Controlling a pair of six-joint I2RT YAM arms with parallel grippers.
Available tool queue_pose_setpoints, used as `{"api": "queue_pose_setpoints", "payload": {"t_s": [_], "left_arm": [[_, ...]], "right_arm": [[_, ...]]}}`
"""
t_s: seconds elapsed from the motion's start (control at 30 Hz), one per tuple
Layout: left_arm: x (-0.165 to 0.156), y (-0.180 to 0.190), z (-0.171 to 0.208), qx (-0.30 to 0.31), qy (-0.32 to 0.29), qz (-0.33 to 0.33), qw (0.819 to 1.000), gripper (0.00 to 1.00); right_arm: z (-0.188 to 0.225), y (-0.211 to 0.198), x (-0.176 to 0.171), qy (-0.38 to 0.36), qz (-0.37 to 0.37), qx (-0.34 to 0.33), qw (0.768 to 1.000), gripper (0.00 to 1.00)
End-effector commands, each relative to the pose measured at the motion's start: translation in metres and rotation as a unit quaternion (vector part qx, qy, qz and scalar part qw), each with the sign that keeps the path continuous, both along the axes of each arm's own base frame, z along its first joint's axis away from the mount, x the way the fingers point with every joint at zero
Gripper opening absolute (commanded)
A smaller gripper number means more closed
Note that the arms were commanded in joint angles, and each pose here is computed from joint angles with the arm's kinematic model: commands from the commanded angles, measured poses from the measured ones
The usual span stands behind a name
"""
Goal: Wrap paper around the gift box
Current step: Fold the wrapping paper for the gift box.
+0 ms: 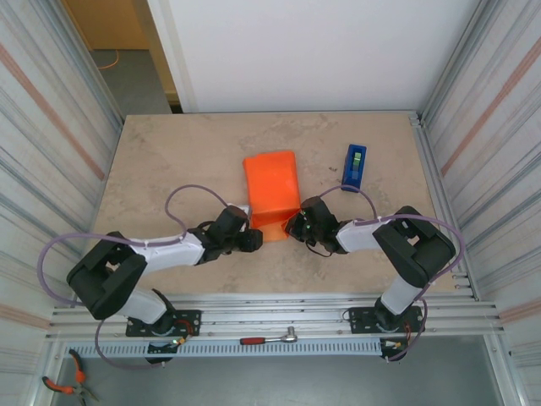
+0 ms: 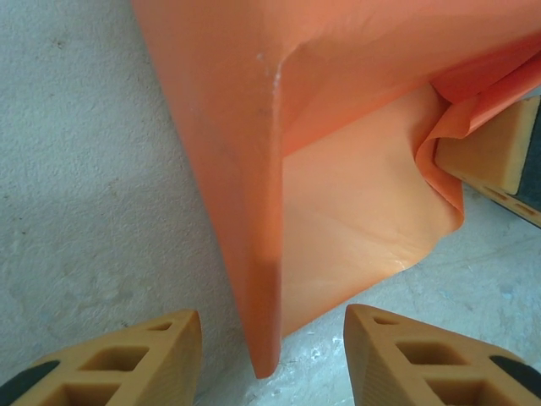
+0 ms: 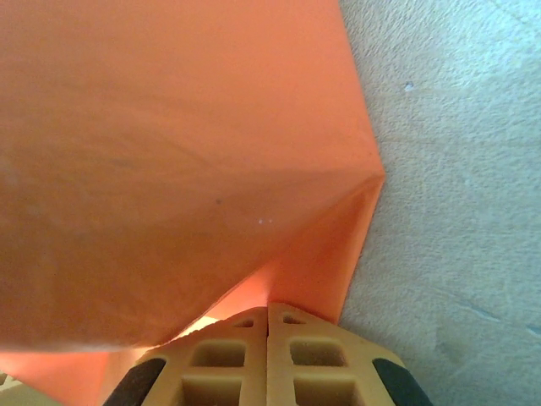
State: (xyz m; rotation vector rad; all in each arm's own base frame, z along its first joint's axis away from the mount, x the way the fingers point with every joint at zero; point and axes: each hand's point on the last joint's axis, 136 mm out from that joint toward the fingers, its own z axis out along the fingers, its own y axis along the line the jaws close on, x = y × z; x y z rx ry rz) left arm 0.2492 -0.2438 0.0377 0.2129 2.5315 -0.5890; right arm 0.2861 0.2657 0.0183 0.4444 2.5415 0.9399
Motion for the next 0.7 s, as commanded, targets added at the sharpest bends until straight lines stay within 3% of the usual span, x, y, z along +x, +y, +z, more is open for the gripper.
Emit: {"api": "queue_pose_setpoints", "payload": {"t_s": [0.0, 0.3, 0.67], "left_arm": [[0.0072, -0.0062, 0.0047, 0.001, -0.013, 0.001, 1.000, 0.48], [0.0088, -0.0024, -0.0031, 0.016, -0.009, 0.009, 1.000, 0.42], [0.0125, -0.0052, -0.0011, 0.020, -0.015, 0.002, 1.000, 0.24]], "right_arm": [[-0.0220, -0.0085, -0.0122, 0.028, -0.005, -0.026, 0.999, 0.00], [-0.0228, -0.0107, -0.0147, 0.030, -0.005, -0.028, 0.999, 0.00], [-0.0187, -0.0110, -0.0139, 0.027, -0.005, -0.029, 0.999, 0.00]]}}
